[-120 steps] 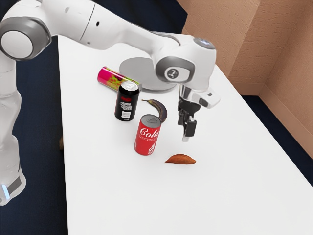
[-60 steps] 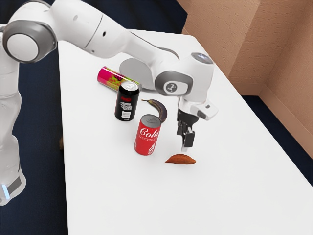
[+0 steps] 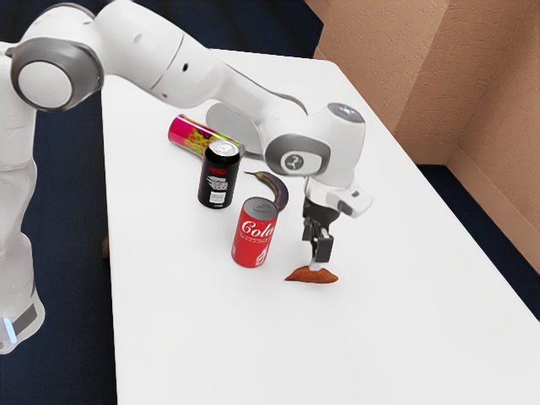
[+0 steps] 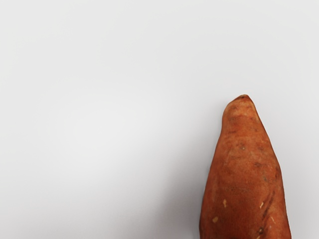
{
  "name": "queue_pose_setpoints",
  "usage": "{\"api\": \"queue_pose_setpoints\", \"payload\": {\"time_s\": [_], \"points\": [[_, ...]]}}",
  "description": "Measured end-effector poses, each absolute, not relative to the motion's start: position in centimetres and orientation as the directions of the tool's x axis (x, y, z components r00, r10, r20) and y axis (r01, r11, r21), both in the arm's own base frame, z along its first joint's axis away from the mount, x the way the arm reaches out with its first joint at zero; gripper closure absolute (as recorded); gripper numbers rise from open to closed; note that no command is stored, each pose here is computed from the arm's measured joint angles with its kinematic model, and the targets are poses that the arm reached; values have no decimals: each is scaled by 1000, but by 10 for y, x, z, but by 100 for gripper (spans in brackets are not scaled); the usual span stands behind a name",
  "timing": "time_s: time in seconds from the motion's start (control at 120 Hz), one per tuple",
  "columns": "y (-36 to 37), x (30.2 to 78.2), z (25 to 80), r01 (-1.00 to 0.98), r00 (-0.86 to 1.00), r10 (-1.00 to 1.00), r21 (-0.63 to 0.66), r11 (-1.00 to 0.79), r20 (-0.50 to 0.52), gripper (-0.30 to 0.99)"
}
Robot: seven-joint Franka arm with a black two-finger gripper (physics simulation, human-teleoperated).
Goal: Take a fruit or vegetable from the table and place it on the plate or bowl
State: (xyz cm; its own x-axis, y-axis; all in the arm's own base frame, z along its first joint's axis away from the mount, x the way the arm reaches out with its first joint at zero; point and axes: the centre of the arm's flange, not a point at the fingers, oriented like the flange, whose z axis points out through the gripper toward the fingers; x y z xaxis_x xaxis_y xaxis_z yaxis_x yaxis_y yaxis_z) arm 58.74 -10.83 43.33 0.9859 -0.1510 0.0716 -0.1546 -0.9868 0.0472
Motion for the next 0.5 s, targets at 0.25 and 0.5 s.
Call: {"api": "queue_pose_setpoints", "payload": {"time_s": [0.25,0.5], "points": [[-108,586,422,-153,987,-150,47,-987,64,0],[-109,588,420,-153,986,-149,47,-987,69,0]]}}
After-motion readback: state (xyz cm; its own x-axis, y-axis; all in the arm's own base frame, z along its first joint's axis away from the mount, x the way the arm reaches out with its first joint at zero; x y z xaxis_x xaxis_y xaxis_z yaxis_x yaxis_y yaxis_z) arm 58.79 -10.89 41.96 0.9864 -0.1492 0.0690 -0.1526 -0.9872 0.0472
